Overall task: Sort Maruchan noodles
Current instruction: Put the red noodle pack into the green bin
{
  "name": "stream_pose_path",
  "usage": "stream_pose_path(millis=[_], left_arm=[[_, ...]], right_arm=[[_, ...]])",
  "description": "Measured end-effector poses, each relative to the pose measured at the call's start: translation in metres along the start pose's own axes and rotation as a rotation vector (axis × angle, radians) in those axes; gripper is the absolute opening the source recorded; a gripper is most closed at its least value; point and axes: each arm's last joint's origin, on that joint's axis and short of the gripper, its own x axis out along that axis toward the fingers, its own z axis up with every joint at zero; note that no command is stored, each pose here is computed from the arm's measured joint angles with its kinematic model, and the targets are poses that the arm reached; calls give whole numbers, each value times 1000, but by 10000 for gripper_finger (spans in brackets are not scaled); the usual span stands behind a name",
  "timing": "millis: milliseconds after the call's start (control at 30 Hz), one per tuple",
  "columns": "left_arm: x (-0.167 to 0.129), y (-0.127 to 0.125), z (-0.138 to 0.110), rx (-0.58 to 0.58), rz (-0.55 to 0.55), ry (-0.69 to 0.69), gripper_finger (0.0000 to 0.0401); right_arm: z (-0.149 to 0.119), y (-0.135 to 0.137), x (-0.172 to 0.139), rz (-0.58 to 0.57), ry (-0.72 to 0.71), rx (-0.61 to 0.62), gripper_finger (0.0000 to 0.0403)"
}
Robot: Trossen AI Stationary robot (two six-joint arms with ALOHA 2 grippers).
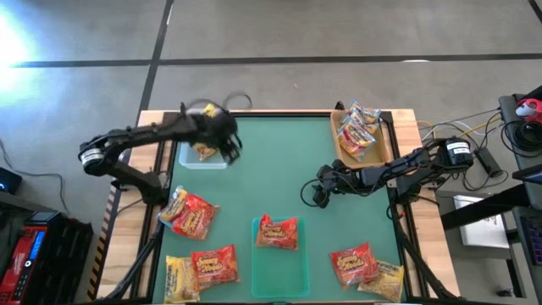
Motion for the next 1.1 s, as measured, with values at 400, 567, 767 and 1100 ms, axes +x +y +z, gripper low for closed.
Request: stream_pose_path(millis=[400, 567, 767, 1100], left_arm=[[-33, -107, -89, 306, -395, 493, 166], [-42, -151, -127, 350, -671, 593, 166], [-50, -185, -164, 267, -786, 613, 166], [-34, -198, -191, 107, -923, 638, 166]], right_arm=[[0, 0, 0, -8, -5, -8, 205], [1, 0, 0, -7, -9, -33, 205], [1, 0, 0, -5, -12, -45, 205], [1, 0, 0, -5, -13, -40, 205]])
